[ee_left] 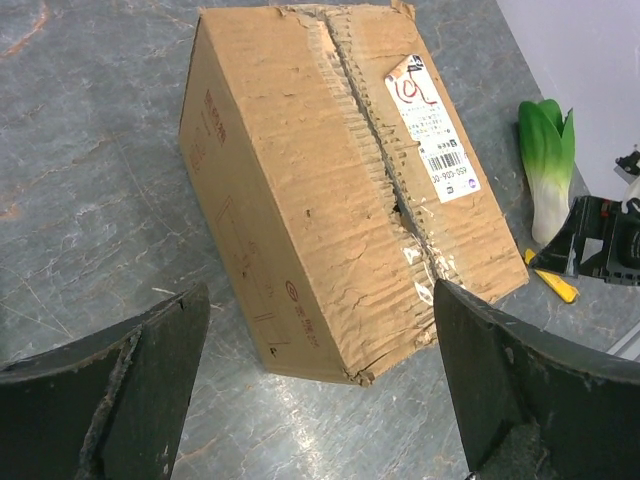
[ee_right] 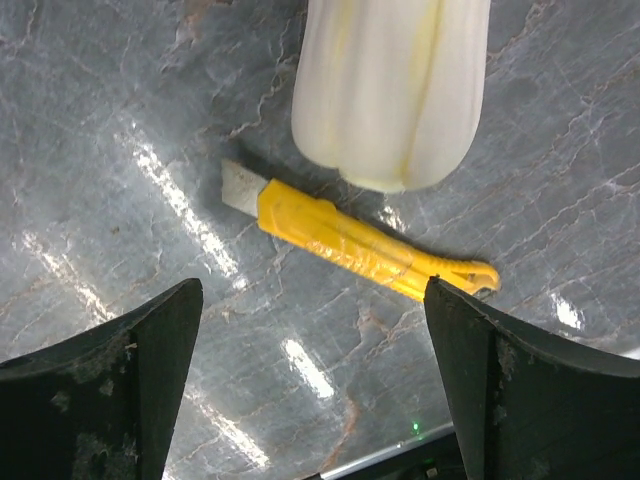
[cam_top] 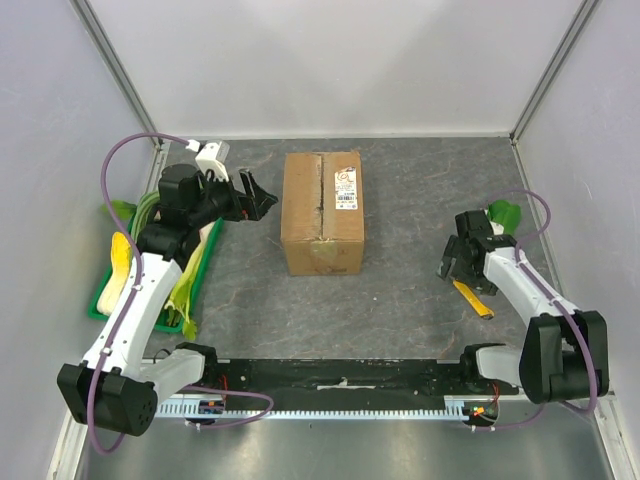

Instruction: Unpack the express box

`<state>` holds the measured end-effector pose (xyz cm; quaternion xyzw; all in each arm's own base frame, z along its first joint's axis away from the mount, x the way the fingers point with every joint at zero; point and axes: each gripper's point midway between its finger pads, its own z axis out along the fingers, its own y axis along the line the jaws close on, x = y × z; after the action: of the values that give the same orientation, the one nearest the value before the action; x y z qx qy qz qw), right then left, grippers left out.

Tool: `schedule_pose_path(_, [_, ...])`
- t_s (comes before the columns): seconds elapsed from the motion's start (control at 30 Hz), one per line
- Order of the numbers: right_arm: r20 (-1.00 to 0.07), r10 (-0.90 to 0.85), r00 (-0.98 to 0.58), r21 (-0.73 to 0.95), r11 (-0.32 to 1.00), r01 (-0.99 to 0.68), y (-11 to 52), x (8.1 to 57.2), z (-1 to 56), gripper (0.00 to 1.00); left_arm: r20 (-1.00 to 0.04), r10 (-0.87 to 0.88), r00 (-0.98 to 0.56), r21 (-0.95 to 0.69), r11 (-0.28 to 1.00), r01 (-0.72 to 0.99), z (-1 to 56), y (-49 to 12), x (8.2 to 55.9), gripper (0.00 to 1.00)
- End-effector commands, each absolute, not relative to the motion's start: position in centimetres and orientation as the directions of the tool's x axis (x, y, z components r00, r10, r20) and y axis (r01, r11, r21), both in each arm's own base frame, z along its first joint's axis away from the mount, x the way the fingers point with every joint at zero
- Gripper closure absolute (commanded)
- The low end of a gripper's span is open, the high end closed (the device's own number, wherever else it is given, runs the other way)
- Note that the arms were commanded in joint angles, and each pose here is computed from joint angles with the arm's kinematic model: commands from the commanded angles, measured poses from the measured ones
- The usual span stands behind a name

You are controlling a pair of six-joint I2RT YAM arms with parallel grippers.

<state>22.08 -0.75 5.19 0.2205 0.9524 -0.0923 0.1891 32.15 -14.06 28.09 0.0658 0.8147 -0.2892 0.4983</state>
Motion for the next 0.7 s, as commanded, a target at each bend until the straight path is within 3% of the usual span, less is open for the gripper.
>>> schedule_pose_path(0.0, [-0.405, 0.404, -0.82, -0.03, 0.891, 0.453, -1.1, 23.9, 4.9, 0.02, -0.882, -0.136, -0.451, -0.346, 0.837, 0.423, 28.6, -13.7, 32.5, 0.03])
schedule_pose_path(0.37, [-0.295, 0.549, -0.782, 0.154, 0.835, 0.529, -0.4, 23.2, 2.9, 0.02, -0.885, -0.124, -0.448, -0.335, 0.838, 0.43, 28.6, -13.7, 32.8, 0.03])
schedule_pose_path(0.5, [-0.193, 0.635, -0.748, 0.277, 0.766, 0.579, 2.4, 21.5, 2.3, 0.02, -0.88, -0.126, -0.459, -0.342, 0.837, 0.427, 28.2, -13.8, 32.8, 0.03])
schedule_pose_path(0.67, [-0.178, 0.687, -0.705, 0.361, 0.712, 0.603, 3.7, 21.0, 2.3, 0.04, -0.874, -0.131, -0.468, -0.352, 0.834, 0.425, 28.0, -13.9, 32.7, 0.03])
